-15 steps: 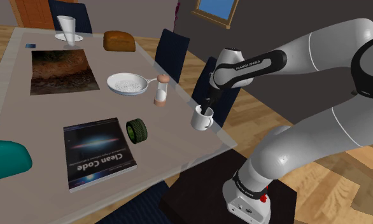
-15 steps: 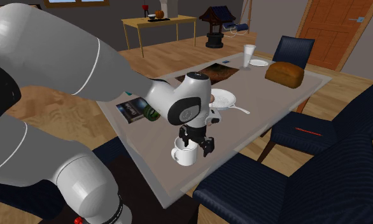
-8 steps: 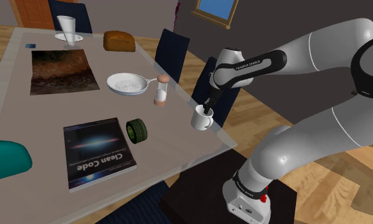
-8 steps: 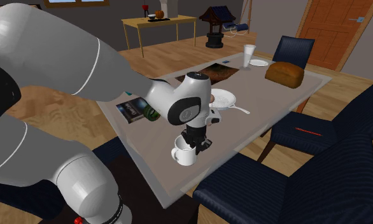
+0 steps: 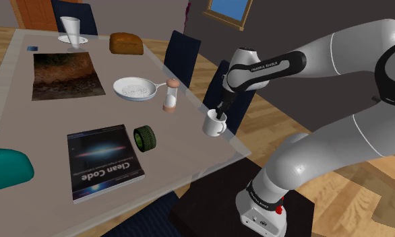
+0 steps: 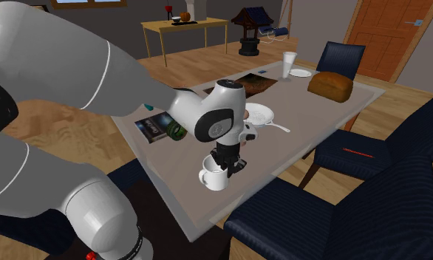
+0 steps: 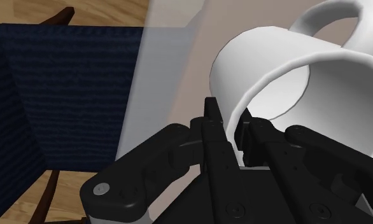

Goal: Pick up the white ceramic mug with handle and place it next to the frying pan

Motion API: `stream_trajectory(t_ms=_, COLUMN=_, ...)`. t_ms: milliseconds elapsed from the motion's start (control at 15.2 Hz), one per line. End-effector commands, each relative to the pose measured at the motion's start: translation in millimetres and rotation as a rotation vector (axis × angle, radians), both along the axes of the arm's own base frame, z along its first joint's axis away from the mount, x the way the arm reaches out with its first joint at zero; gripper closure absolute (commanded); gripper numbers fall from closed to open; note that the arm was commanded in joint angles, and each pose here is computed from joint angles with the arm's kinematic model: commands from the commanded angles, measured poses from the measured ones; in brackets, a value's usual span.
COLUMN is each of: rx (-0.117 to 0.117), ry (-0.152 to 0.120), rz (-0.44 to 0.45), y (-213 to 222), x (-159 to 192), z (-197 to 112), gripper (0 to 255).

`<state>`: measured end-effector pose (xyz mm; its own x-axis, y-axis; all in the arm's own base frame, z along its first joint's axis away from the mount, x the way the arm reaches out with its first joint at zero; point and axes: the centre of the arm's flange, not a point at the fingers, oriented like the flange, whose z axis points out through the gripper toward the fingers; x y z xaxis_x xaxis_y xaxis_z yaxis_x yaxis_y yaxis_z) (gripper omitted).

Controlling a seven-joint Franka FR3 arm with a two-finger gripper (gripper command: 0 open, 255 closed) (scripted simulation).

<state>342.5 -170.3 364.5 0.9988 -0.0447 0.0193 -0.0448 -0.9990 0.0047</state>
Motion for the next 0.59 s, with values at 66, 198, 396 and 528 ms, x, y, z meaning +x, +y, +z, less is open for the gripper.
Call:
stream_trajectory(t_ms=66, rx=0.0, ry=0.0, rz=0.0, y=0.2, x=-0.7, z=15.5, gripper=255)
stream_trajectory(t_ms=198, rx=0.0, ry=0.0, rz=0.0, y=0.2, x=-0.7, z=26.1, gripper=255)
stream_trajectory(t_ms=396, rx=0.0, ry=0.0, rz=0.0, y=0.2, x=-0.7, z=41.9, gripper=255)
stream_trajectory(t_ms=528, rx=0.0, ry=0.0, rz=0.0, y=0.2, x=-0.7, z=52.5, gripper=255)
